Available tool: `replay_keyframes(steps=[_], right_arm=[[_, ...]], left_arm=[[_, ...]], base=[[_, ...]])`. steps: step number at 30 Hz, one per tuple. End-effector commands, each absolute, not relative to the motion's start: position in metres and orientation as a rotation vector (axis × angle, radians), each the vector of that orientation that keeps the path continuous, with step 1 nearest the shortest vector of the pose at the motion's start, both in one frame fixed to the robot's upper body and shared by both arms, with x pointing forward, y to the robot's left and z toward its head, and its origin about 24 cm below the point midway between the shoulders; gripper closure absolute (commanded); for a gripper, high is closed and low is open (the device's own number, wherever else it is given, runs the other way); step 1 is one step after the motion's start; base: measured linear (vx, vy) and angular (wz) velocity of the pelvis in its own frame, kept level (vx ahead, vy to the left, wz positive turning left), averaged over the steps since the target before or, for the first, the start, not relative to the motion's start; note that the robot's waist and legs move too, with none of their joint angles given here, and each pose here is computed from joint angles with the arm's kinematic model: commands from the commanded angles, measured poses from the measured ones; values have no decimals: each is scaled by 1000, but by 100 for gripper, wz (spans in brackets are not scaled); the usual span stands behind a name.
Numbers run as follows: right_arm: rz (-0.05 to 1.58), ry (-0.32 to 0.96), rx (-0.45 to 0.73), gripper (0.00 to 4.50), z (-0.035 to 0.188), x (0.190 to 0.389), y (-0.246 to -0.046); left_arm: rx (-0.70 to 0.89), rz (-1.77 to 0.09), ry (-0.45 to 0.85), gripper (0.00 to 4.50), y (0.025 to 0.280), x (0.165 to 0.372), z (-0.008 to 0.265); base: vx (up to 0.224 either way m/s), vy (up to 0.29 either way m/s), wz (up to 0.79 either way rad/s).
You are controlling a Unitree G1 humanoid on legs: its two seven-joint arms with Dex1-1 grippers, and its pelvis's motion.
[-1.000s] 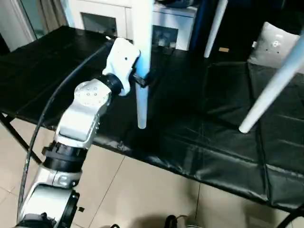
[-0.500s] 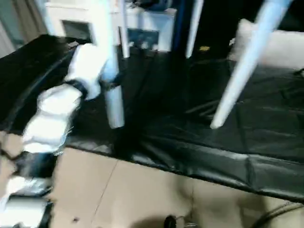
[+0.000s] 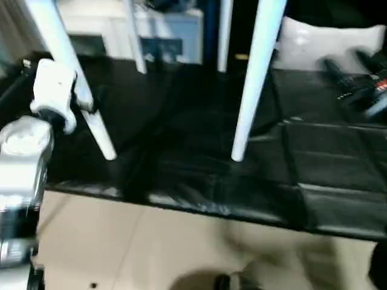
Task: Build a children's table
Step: Flip table
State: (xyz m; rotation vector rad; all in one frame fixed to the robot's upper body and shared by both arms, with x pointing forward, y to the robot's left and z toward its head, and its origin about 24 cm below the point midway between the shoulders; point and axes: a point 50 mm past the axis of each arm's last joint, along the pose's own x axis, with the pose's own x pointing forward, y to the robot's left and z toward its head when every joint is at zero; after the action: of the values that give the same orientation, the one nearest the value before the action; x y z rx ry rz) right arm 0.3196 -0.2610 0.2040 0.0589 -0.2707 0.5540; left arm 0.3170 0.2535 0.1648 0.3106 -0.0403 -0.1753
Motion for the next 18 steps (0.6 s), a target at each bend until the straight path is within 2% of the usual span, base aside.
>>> replay_keyframes(steps=[1,2,4,7,8,9,12,13,16,17,18], right_arm=[[571,-262,69,7,202,314,-253],[568,-258,69,7,200,312,-252],[601,-258,77,7,195,293,-241],[669,-255,89,7,192,277,-233],[698,-242,84,7,190,272,-229],[812,-143,92,7,175,250,-215],[876,-55,99,7,160,236,-206],[909,16,78,7,147,229,-198],[920,99,55,7,131,222,-191],[837,165,-52,7,114,225,-195],[837,165,-52,7,114,225,-195]], left_arm=[[161,-234,-122,0,246,307,173],[110,-244,-145,0,244,304,173],[-54,-401,-238,0,221,279,173],[-107,-479,-249,0,207,264,169],[-115,-499,-233,0,203,260,166],[-87,-620,-124,0,181,246,144],[-77,-715,-50,0,163,236,129],[-53,-746,20,0,152,236,115],[-46,-767,87,0,142,236,100],[-58,-722,117,0,141,242,87],[-58,-722,117,0,141,242,87]], base=[[0,0,0],[0,0,0],[48,56,-6],[85,-63,-16],[52,-43,-29],[0,0,0],[47,-19,9],[67,-13,13],[-2,21,-1],[0,0,0],[-26,50,-3]])
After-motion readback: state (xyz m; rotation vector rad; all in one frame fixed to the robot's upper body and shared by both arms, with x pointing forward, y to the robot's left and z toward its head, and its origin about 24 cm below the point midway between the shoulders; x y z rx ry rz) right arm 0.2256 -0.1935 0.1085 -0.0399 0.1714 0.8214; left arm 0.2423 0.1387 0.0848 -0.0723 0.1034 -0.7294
